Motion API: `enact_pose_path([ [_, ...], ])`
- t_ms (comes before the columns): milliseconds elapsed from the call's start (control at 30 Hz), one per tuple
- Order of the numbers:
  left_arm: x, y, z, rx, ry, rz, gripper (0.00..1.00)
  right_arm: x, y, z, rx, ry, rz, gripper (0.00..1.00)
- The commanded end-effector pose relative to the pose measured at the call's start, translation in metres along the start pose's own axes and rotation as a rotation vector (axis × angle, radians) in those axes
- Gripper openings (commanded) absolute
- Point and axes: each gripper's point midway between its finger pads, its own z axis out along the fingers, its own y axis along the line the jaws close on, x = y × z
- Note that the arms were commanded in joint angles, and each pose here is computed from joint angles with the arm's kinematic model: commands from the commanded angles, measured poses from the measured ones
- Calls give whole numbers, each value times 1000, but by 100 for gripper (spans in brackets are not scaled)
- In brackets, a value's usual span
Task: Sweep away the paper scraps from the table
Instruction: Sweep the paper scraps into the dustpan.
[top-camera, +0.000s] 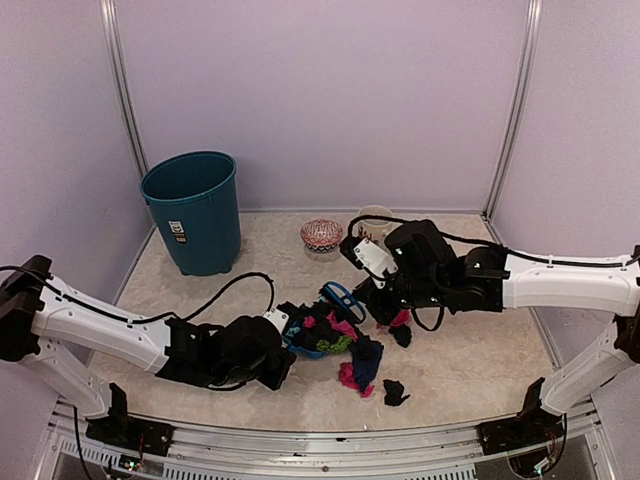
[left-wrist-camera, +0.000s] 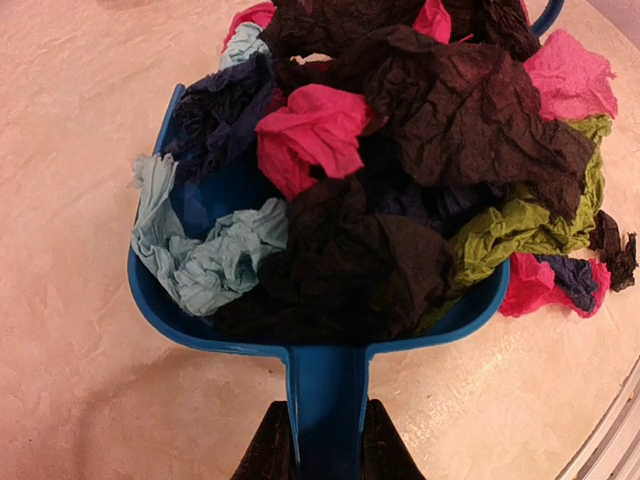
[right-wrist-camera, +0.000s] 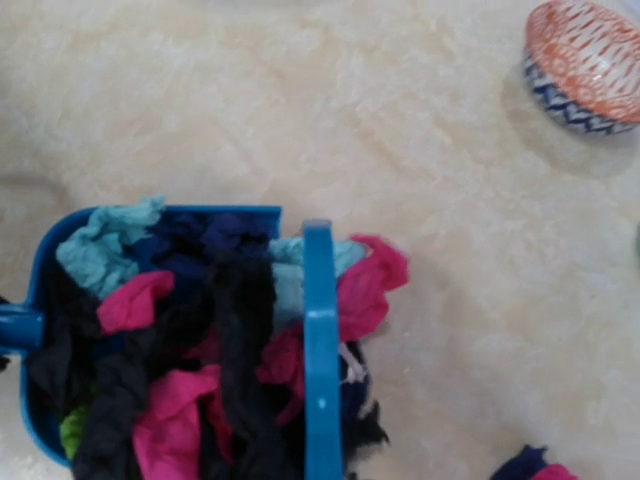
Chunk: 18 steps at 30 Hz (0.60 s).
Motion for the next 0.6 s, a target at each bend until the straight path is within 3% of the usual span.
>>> enact_pose_path([
  [0,-14,3,-12,-17,-68,0,0,-23,-11,-22,58,-86,38,0],
  [567,-32,8,-39,-57,-168,-3,0,-41,-48,-67,223,-245,147,0],
])
